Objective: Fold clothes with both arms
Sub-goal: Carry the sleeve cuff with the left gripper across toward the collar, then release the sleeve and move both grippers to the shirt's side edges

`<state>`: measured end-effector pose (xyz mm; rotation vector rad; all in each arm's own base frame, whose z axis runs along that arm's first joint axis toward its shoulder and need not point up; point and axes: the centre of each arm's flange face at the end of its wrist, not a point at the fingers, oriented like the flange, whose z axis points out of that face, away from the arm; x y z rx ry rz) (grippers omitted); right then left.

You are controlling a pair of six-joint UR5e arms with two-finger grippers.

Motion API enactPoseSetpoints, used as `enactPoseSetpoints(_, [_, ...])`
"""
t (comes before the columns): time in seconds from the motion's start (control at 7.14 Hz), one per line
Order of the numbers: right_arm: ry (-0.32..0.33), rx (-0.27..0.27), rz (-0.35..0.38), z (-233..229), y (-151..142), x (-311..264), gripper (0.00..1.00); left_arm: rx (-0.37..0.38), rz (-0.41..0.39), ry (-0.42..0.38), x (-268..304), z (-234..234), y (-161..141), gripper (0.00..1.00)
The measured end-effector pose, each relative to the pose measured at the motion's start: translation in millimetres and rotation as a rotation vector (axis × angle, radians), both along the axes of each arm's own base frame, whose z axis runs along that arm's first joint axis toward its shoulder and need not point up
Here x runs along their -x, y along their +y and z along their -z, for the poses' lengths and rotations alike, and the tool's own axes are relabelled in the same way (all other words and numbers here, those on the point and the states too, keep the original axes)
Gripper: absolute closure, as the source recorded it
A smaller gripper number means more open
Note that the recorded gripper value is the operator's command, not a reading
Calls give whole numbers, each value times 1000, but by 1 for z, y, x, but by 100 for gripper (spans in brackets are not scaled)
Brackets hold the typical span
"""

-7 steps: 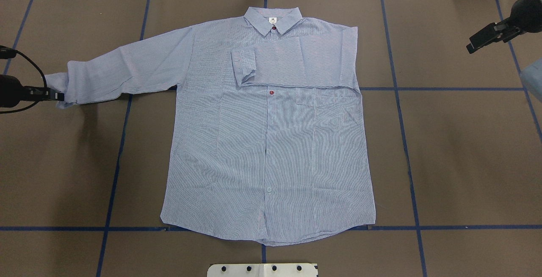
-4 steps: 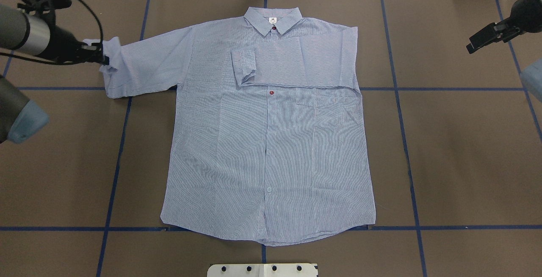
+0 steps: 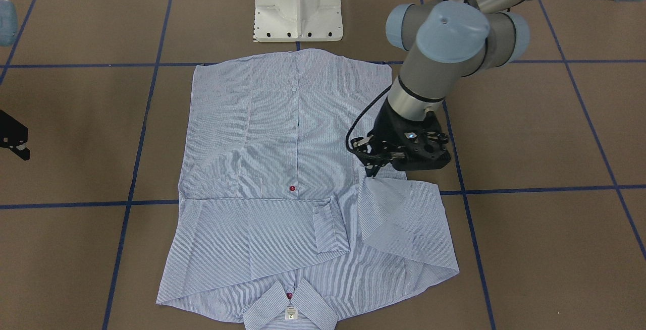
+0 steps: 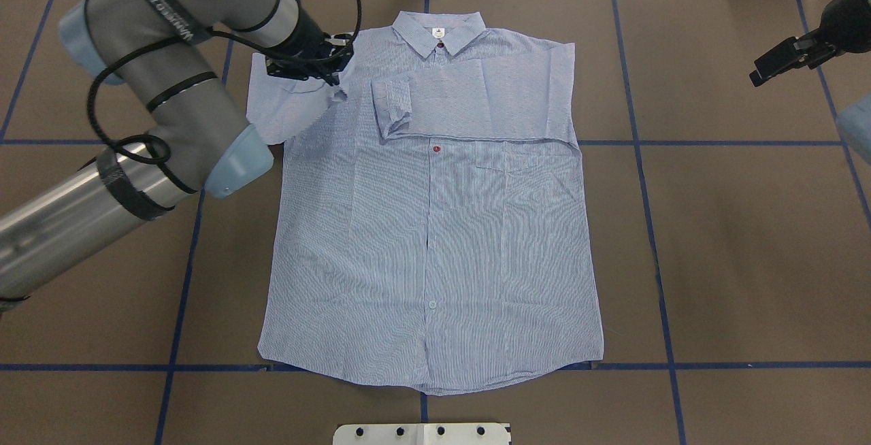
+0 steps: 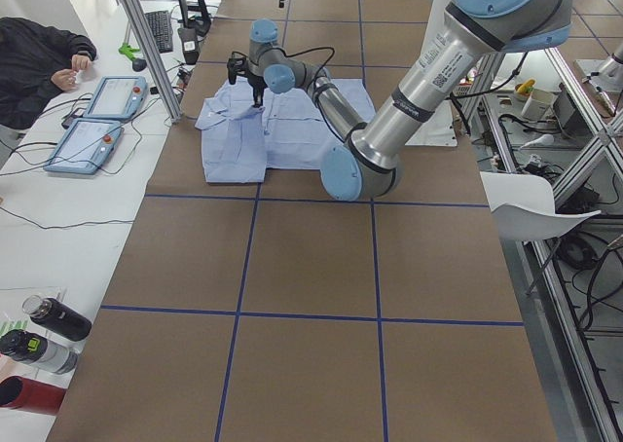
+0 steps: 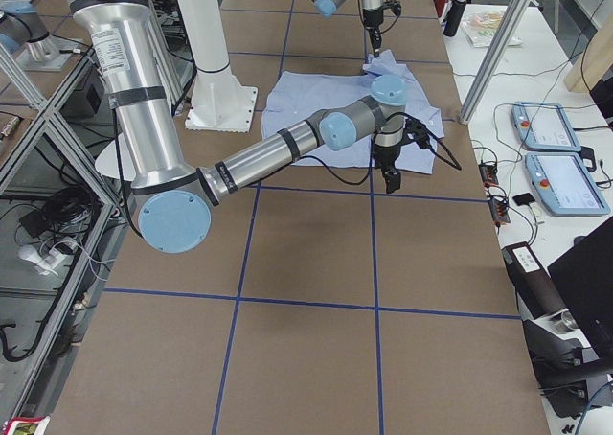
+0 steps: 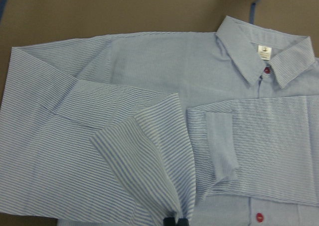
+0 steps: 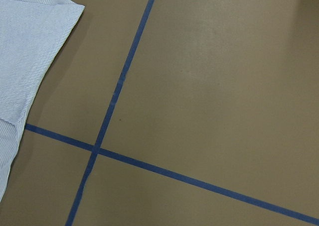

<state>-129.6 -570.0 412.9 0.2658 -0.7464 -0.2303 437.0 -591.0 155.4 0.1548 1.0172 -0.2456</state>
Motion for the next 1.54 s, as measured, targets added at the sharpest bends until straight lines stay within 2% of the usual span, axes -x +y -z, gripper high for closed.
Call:
enactPoseSetpoints(0.28, [-2,1,0,0,0,0,0,40,38,14,-55,60,-3,100])
enactPoseSetpoints(0.7, [-1,5,-1,-1,-1,0,0,35,50,4,-125,97,29,100])
enactPoseSetpoints(0.84, [-1,6,0,-2,-1,1,0,25,40,1,-140,102,42,44])
enactPoseSetpoints(0.98, [0,9,-1,-3,-1,1,0,15,30,-1,-157,105,55,16])
enactPoseSetpoints(1.12, [0,10,-1,-3,-1,1,0,14,27,12,-177,112,66,1])
enactPoseSetpoints(1.54, [-6,12,2,-3,0,1,0,34,33,87,-221,135,84,0])
